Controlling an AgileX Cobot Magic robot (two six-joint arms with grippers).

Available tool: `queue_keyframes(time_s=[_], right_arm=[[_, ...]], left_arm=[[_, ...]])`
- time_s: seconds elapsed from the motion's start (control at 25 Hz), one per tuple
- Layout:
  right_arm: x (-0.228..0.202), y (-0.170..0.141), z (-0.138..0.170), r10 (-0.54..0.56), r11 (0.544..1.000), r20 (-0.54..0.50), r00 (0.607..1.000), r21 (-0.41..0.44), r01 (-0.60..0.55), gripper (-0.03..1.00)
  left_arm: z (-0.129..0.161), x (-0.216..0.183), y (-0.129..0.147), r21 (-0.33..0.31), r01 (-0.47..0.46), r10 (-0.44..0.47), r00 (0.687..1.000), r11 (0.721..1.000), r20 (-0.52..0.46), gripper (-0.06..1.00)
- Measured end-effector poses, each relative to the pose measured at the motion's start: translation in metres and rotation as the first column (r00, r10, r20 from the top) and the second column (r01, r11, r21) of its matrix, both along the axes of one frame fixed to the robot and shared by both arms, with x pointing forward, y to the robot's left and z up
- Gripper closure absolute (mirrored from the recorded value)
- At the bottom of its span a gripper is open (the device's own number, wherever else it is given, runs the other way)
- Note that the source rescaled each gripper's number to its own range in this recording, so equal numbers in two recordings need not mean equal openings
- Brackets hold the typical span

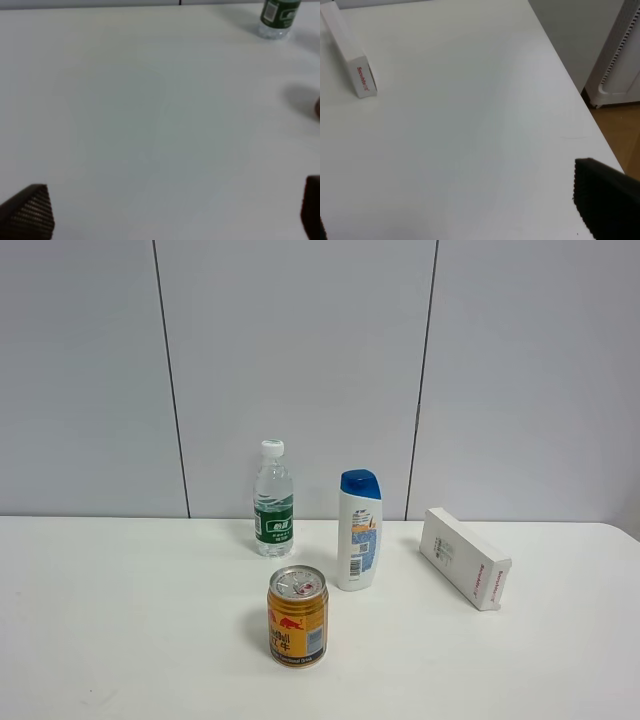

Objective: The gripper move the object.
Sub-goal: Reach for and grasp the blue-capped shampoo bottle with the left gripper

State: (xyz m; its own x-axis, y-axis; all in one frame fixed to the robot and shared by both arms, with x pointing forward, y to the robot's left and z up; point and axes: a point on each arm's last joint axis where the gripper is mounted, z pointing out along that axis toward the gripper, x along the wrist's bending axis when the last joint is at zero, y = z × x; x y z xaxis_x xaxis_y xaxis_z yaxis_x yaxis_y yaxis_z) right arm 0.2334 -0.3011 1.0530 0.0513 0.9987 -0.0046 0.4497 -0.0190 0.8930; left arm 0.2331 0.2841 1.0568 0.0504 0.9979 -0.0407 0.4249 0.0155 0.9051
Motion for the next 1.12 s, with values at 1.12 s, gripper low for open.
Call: queue_keyframes(time_s=[1.12], right_arm=[[0.000,0.000,0.000,0.000,1.000,0.000,1.000,0.000,0.000,-0.03]], left_arm=[[0.151,0.145,0.005,-0.171,0.092,-0.114,0.985,0.981,-0.126,-0.06]])
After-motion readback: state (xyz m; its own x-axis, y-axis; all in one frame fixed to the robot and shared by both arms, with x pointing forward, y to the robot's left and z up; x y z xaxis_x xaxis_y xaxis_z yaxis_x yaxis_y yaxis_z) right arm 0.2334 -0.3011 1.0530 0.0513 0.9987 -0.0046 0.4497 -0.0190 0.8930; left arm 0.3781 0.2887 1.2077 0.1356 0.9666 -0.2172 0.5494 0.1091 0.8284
